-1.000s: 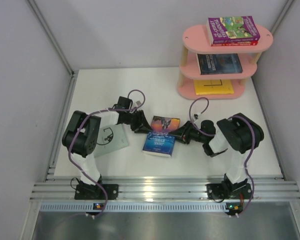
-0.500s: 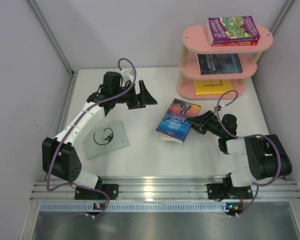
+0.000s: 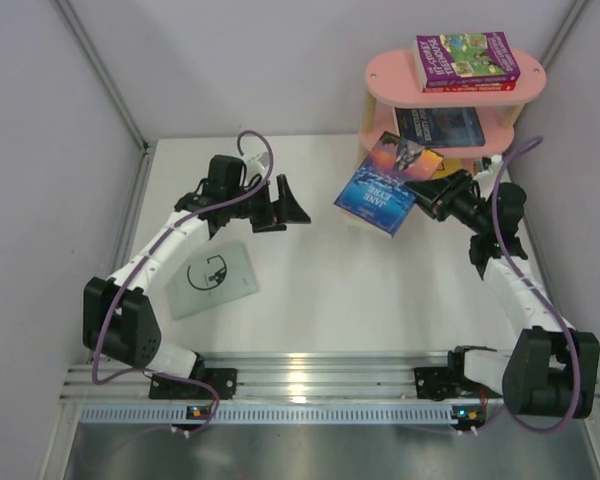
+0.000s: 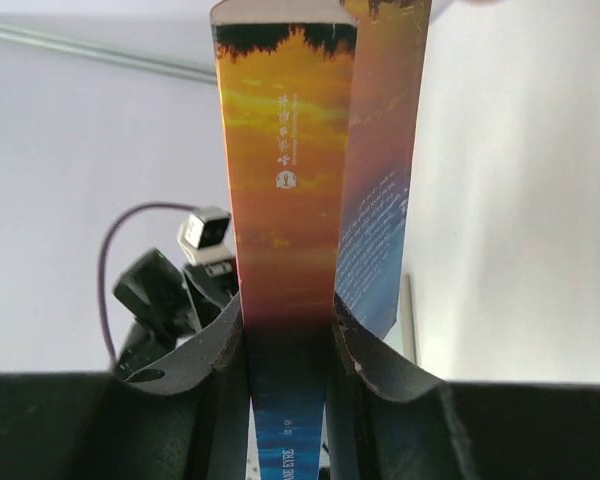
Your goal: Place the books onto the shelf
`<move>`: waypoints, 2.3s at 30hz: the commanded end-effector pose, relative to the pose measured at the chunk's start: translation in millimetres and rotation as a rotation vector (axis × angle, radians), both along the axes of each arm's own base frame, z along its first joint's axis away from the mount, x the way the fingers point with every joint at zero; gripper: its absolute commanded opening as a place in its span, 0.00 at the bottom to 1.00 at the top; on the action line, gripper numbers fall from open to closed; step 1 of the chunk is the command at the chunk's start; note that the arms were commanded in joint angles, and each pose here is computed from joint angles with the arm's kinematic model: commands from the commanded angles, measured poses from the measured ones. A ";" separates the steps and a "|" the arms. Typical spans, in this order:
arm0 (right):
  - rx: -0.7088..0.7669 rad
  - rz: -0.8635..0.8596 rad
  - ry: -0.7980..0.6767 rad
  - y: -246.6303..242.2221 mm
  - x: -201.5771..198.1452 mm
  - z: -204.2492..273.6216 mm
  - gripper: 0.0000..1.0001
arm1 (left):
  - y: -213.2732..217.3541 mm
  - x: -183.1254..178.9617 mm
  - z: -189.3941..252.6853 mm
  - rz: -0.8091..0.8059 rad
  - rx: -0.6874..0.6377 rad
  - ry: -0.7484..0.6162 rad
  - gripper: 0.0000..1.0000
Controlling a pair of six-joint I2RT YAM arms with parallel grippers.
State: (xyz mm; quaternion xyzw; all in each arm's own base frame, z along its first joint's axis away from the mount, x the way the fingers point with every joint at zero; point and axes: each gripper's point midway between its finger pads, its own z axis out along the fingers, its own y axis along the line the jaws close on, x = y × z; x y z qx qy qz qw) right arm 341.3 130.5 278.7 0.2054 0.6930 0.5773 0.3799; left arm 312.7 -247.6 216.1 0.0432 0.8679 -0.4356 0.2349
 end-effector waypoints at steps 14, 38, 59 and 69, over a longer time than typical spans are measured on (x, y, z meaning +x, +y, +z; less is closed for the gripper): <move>0.195 -0.129 -0.275 -64.9 48.3 128.9 0.00 | 15.6 -12.2 28.1 0.005 0.045 -0.091 0.99; 0.225 -0.511 -0.293 -158.4 119.3 125.0 0.00 | 5.1 -9.6 26.1 0.022 -0.042 -0.051 0.99; 0.234 -0.785 -0.115 -143.4 163.4 79.7 0.00 | 0.0 -2.0 5.3 0.007 -0.045 -0.041 0.99; 0.146 -0.888 0.038 -133.5 185.6 62.9 0.00 | -1.5 -3.6 3.1 -0.013 -0.053 -0.054 0.99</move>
